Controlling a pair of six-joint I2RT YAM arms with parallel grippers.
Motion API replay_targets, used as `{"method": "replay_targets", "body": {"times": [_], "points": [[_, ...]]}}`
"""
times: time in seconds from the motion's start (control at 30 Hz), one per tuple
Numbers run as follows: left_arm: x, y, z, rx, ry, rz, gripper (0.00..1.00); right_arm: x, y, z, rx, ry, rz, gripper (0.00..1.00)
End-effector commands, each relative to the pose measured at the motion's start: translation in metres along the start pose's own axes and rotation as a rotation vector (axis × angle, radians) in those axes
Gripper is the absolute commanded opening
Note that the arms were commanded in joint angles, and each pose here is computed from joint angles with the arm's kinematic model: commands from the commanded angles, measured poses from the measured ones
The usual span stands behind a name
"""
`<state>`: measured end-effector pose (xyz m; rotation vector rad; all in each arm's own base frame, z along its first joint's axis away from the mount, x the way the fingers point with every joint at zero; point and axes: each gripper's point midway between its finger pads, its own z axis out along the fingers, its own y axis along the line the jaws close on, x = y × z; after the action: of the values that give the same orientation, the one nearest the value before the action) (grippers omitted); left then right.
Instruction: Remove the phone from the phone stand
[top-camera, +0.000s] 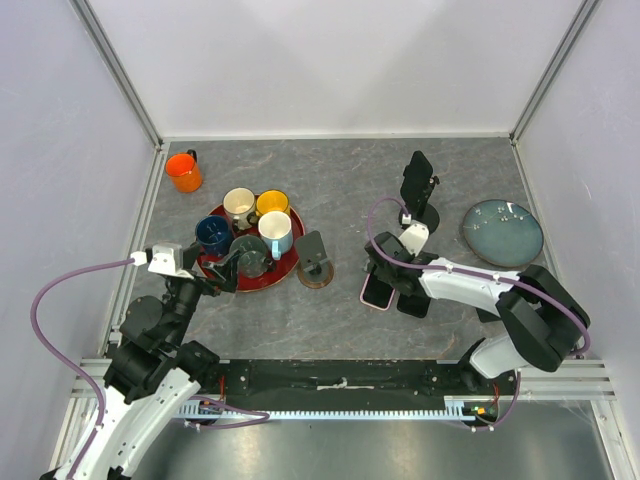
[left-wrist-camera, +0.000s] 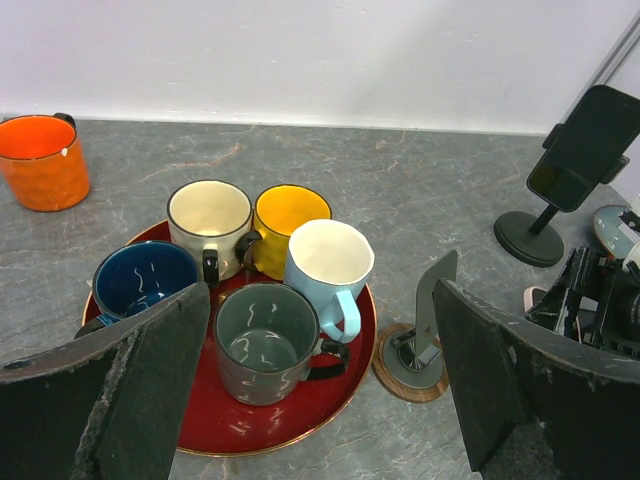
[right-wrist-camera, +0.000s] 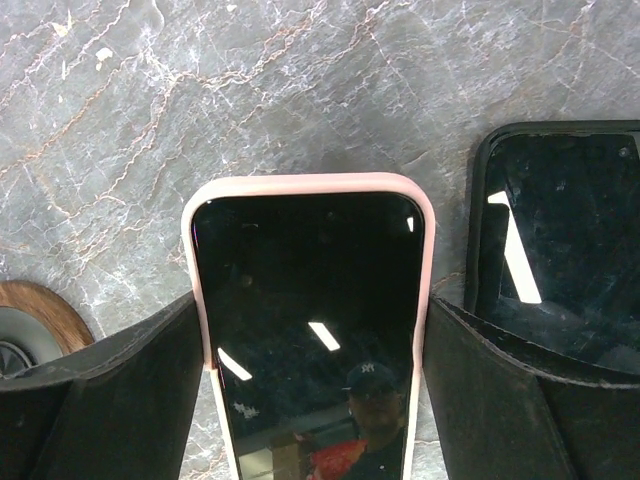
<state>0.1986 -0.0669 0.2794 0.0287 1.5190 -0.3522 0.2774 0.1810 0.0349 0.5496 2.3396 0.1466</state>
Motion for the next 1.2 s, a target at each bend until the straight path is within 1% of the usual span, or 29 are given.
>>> {"method": "replay_targets", "body": {"times": [0.0,0.07,0.1,0.17,0.27,0.4,0.47,0.57,0.6,0.63,0.7,0.8,0.93,1.0,1.03,1.17], "points": [[-0.015,0.000,-0.001,0.003,-0.034,0.021,1.00,-0.008,-0.003,0.000,0.012,-0.035,0.015,0.87],[-0.014,0.000,-0.001,0.002,-0.031,0.022,1.00,-0.014,0.003,-0.006,-0.014,-0.042,-0.001,0.91],[-0.015,0.000,-0.001,0.002,-0.032,0.021,1.00,-0.018,0.006,-0.009,-0.026,-0.051,-0.002,0.96],[-0.014,0.000,-0.001,0.002,-0.029,0.022,1.00,-0.028,0.011,-0.018,-0.058,-0.075,0.002,0.98],[-0.014,0.000,-0.001,0.001,-0.031,0.022,1.00,-0.045,0.020,-0.034,-0.123,-0.124,-0.013,0.98],[-0.013,0.000,0.000,0.000,-0.027,0.025,1.00,-0.070,0.031,-0.060,-0.228,-0.210,-0.078,0.98],[-0.011,0.000,0.001,0.000,-0.019,0.027,1.00,-0.089,0.036,-0.076,-0.276,-0.283,-0.151,0.98],[-0.011,0.000,0.002,0.000,-0.016,0.028,1.00,-0.111,0.040,-0.095,-0.304,-0.348,-0.273,0.98],[-0.012,-0.001,0.001,0.000,-0.018,0.028,1.00,-0.119,0.047,-0.104,-0.334,-0.360,-0.286,0.98],[-0.011,-0.001,0.002,0.002,-0.014,0.028,1.00,-0.125,0.044,-0.108,-0.322,-0.368,-0.312,0.98],[-0.011,-0.001,0.002,0.002,-0.011,0.029,1.00,-0.139,0.044,-0.114,-0.322,-0.395,-0.310,0.97],[-0.010,-0.001,0.002,0.000,-0.010,0.030,1.00,-0.166,0.034,-0.116,-0.301,-0.432,-0.290,0.98],[-0.009,-0.001,0.003,0.000,-0.007,0.031,1.00,-0.196,0.032,-0.113,-0.375,-0.431,-0.302,0.98],[-0.008,-0.001,0.003,-0.001,-0.004,0.032,1.00,-0.208,0.030,-0.112,-0.384,-0.450,-0.326,0.98],[-0.008,-0.001,0.003,-0.001,-0.003,0.034,1.00,-0.221,0.024,-0.110,-0.380,-0.471,-0.317,0.98],[-0.007,-0.001,0.004,-0.002,0.001,0.035,1.00,-0.241,0.017,-0.105,-0.444,-0.490,-0.300,0.96]]}}
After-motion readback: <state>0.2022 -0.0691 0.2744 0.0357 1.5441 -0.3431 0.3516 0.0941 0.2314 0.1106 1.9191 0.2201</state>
